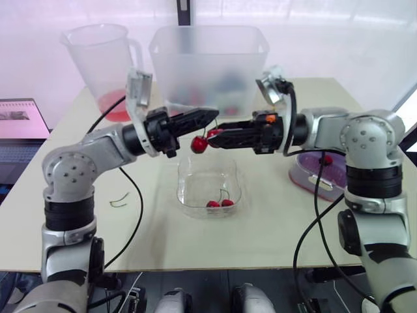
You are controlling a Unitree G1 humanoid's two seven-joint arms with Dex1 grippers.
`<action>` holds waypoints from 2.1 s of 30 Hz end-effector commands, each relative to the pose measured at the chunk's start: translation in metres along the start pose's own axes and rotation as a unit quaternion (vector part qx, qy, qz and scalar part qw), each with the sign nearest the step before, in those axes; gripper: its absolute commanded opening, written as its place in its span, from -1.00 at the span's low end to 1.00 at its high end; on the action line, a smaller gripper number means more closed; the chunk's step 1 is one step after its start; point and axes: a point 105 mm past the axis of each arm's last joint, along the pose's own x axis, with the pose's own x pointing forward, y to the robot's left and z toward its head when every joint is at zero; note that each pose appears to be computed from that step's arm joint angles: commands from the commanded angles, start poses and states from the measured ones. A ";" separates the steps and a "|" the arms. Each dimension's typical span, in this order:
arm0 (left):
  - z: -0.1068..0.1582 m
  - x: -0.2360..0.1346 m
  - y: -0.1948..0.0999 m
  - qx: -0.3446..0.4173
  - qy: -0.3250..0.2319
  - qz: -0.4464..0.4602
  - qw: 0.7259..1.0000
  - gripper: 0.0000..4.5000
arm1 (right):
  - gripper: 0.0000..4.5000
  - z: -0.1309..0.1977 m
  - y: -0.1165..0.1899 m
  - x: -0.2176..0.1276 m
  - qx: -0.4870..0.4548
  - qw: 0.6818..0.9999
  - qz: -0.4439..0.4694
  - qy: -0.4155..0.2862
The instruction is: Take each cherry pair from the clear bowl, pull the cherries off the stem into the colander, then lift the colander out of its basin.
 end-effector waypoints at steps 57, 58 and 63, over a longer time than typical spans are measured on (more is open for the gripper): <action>0.011 -0.022 0.003 0.029 -0.081 0.040 0.996 -1.00 | 0.29 -0.106 -0.101 -0.250 -0.041 0.862 -0.410 0.295; 0.012 -0.022 0.003 0.030 -0.081 0.042 0.995 -1.00 | 0.54 -0.103 -0.101 -0.250 -0.045 0.862 -0.410 0.294; 0.016 -0.024 0.005 0.037 -0.084 0.050 0.995 -1.00 | 0.98 -0.065 -0.097 -0.246 -0.079 0.867 -0.410 0.271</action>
